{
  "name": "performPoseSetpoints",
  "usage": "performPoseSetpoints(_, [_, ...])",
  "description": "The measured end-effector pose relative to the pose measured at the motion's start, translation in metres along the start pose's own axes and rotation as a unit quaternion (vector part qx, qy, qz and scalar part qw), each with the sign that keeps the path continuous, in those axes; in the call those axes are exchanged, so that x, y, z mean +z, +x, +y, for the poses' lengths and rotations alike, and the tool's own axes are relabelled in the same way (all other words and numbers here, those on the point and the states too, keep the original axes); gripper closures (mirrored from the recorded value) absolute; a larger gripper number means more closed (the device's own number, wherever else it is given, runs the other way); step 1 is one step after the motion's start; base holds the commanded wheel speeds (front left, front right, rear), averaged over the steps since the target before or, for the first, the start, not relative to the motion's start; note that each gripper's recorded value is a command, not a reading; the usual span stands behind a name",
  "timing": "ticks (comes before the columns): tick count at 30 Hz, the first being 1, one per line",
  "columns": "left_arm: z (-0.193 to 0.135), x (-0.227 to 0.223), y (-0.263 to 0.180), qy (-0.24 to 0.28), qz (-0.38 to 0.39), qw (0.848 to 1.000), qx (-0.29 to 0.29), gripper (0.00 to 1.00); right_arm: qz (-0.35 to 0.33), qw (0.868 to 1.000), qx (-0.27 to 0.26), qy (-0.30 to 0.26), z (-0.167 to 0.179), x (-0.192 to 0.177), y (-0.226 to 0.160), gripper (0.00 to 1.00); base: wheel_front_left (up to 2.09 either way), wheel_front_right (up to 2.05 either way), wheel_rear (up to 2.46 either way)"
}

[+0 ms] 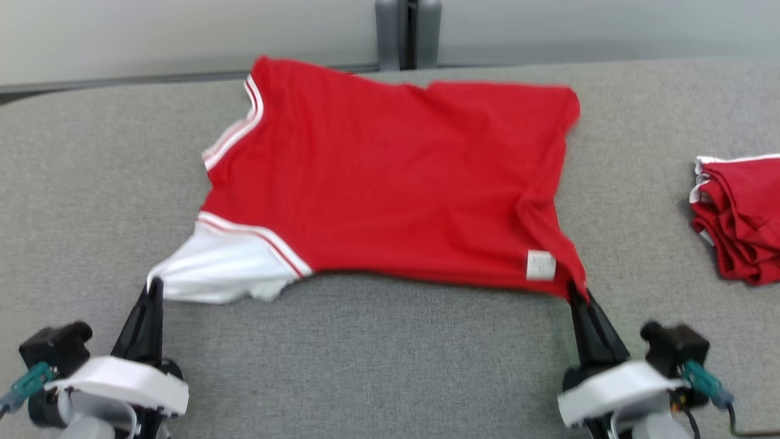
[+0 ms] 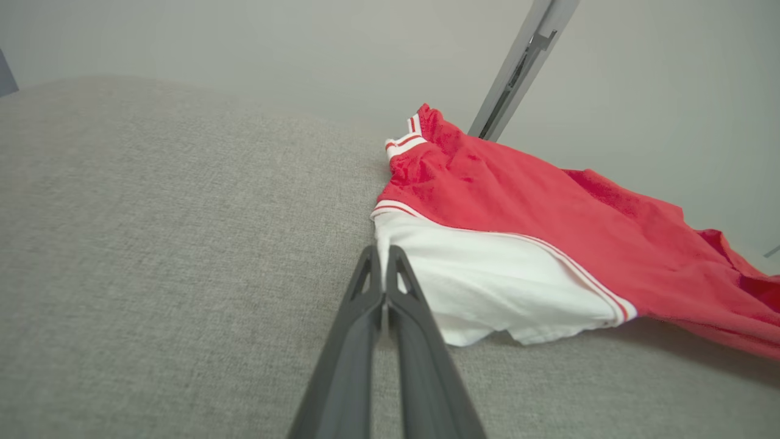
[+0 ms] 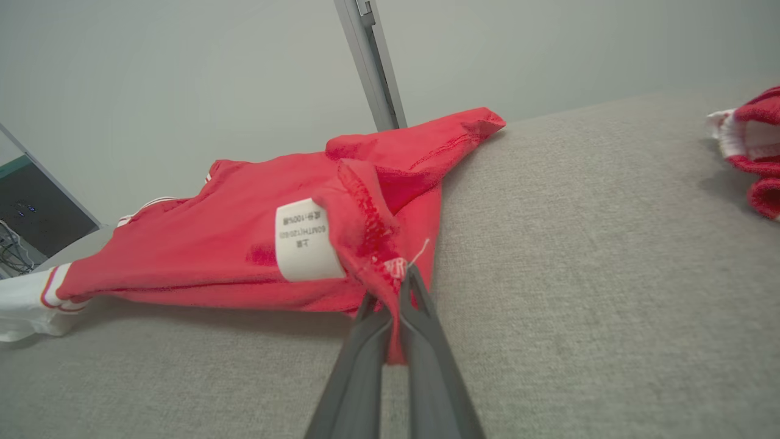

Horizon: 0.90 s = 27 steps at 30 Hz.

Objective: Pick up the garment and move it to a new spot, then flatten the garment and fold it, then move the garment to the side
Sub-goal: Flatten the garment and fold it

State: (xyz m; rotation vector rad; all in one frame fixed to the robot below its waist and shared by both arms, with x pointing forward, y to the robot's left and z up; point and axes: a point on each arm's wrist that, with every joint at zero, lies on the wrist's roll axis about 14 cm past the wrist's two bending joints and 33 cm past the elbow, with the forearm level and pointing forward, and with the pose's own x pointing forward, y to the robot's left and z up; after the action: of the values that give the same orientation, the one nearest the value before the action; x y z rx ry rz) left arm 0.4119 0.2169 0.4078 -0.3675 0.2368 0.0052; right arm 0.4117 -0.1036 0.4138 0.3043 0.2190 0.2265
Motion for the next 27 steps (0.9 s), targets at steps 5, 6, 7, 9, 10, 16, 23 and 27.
performPoseSetpoints(5, [-0.002,0.021,-0.039,0.03,-0.007,1.0,-0.005,1.0,0.003,1.0,-0.012,-0.007,0.0,-0.001,-0.038,1.0,0.0,0.0,0.0])
performPoseSetpoints(6, [-0.002,0.026,-0.046,0.039,-0.005,0.999,-0.006,1.0,0.004,1.0,-0.011,-0.007,0.001,0.001,-0.044,1.0,0.0,0.0,0.0])
performPoseSetpoints(7, [-0.003,0.029,-0.054,0.041,-0.003,0.999,-0.005,1.0,0.01,1.0,-0.01,-0.008,0.003,0.001,-0.05,1.0,0.0,0.0,0.0])
performPoseSetpoints(9, [-0.005,0.033,-0.072,0.044,0.005,0.999,-0.002,1.0,0.022,1.0,-0.009,-0.008,0.007,0.0,-0.063,1.0,0.0,0.0,0.0])
performPoseSetpoints(10, [-0.008,0.036,-0.08,0.045,0.006,0.999,-0.001,1.0,0.031,0.999,-0.012,-0.009,0.006,-0.001,-0.071,1.0,0.0,0.0,0.0])
performPoseSetpoints(16, [-0.032,0.057,-0.121,0.044,0.002,0.999,-0.008,1.0,0.071,0.997,-0.021,-0.01,0.006,-0.002,-0.107,1.0,0.0,0.0,0.0])
performPoseSetpoints(23, [-0.047,0.059,-0.126,0.038,0.018,0.999,-0.021,1.0,0.118,0.992,-0.039,0.003,-0.003,-0.007,-0.122,1.0,0.0,0.0,0.0])
performPoseSetpoints(27, [-0.05,0.041,-0.109,0.03,0.067,0.996,-0.04,1.0,0.156,0.987,-0.045,0.011,-0.008,-0.015,-0.116,1.0,0.0,0.0,0.0])
